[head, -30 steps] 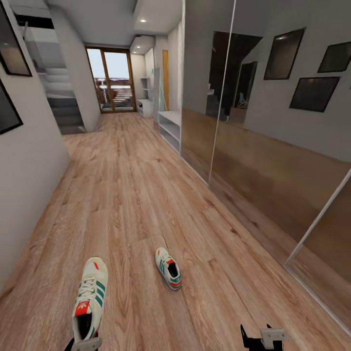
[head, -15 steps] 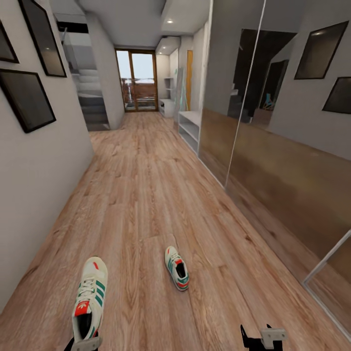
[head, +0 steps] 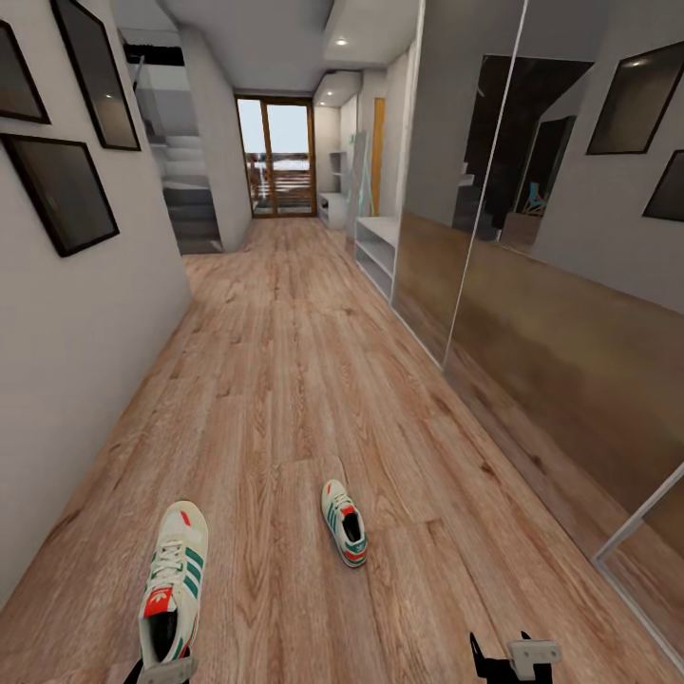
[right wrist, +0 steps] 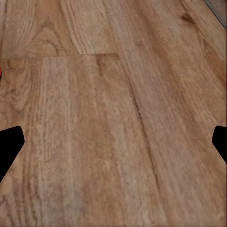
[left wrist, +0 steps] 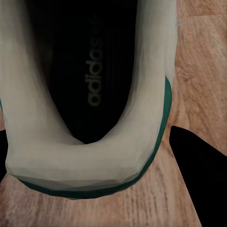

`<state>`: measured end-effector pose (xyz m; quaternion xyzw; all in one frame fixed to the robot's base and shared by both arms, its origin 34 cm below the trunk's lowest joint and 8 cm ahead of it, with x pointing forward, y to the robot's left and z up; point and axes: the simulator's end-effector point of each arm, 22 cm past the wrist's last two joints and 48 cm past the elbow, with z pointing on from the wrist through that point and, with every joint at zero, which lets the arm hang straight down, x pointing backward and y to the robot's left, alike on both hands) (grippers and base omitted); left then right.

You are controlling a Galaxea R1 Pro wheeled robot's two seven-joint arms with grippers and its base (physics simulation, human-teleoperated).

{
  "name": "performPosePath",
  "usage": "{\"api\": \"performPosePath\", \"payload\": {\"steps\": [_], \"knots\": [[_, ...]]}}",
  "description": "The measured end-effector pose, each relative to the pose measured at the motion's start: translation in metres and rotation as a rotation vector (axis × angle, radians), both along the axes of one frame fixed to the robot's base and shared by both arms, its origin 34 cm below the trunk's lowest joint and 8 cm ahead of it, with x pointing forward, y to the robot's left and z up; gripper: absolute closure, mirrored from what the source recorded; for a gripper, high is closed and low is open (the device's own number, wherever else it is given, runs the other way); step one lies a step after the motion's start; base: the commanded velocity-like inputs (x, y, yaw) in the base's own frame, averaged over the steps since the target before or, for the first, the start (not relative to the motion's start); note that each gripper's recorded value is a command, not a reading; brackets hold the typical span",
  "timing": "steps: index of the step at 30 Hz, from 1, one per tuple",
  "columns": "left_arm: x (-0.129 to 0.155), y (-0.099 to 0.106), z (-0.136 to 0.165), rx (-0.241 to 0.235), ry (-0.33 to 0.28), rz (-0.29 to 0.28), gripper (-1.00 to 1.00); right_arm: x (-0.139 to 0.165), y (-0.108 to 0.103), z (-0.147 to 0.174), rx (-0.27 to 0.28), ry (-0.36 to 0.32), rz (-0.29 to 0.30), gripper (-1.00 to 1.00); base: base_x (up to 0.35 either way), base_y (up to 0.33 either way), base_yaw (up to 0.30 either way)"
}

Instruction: Pick up the two gym shoes and the two sandals from the corridor floor and place them onto the hallstand (shoe rack) in the corridor, making sure they are on the rack and not on the floor. Arrange them so the two gym shoes are next to each other and the two sandals are next to each other.

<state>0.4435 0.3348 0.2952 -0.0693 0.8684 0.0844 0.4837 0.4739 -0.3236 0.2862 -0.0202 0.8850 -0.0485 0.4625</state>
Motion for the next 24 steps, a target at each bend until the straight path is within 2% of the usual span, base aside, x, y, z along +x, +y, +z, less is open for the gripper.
{"api": "performPosePath", "payload": {"steps": [13,24], "knots": [[0.0000,-0.0006,-0.0001,-0.001,0.000,0.000,1.00,0.0002,-0.0005,0.0001,0.000,-0.001,-0.009,-1.00,0.000,0.000,0.006],[-0.0006,-0.0001,-0.0008,0.000,0.002,0.000,1.00,-0.0004,-0.0003,-0.0009,0.002,0.001,-0.016,-1.00,0.000,0.000,0.221]]}}
